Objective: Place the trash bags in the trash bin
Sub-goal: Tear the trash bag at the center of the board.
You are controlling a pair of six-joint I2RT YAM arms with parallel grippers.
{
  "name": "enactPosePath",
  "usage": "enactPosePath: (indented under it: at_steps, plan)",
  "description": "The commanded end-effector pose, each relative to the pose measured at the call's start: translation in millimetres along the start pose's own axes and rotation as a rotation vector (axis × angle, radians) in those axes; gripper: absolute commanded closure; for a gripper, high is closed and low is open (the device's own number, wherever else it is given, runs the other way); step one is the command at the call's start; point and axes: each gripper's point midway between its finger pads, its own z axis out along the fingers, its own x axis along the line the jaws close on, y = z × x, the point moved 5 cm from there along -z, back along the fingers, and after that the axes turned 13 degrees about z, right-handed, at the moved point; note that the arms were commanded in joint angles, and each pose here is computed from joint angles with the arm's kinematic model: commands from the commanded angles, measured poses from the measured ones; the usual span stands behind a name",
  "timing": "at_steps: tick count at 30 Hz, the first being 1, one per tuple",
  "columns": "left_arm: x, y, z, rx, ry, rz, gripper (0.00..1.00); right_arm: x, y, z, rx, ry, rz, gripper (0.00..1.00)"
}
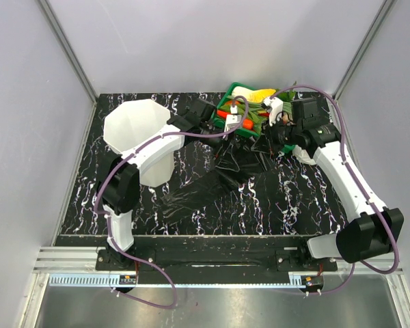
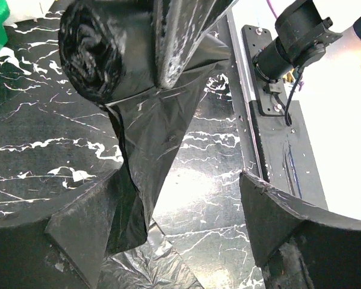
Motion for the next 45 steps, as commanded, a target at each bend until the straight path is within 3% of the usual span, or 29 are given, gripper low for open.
enactPosePath:
  at_steps: [1,5,9,12,15,16,23,32,38,45]
  plan:
    - [5.6,6.7,2.9,-0.044,-0.043,0.074,0.16,19.4,17.3,-19.3,-0.065,0.056,-0.047,0.99]
    - [7.9,9.9,5.9,-0.055,-0.057,0.064,0.18,21.1,18.2,-20.9,-0.072,0.058,-0.047,0.99]
    - [6.7,6.1,9.0,-0.064,-0.073,0.041,0.36,21.4,19.1,-22.3,-0.080,0.053,-0.049,0.99]
    - [4.5,2.6,10.2,-0.073,-0.080,0.027,0.54,20.2,18.5,-22.8,-0.085,0.044,-0.050,0.99]
    - [3.1,0.8,11.0,-0.077,-0.088,0.012,0.92,17.8,16.1,-21.5,-0.081,0.033,-0.046,0.99]
    - [3.1,1.1,10.5,-0.079,-0.089,0.008,1.00,16.9,15.1,-21.3,-0.081,0.027,-0.045,0.99]
    - [0.7,3.7,8.0,-0.059,-0.062,-0.014,1.00,1.8,18.2,-23.9,-0.122,-0.104,-0.034,1.00]
    - [-1.0,10.7,-3.9,0.007,0.146,-0.037,1.00,-38.3,18.0,-22.0,-0.154,-0.374,-0.001,1.00]
    - [-4.2,16.1,-3.6,0.051,0.238,-0.007,1.00,-56.4,11.4,-14.2,-0.132,-0.459,0.012,1.00]
    - [-16.2,17.6,-0.7,0.059,0.193,0.011,1.00,-82.0,0.9,-9.4,-0.114,-0.592,-0.003,1.00]
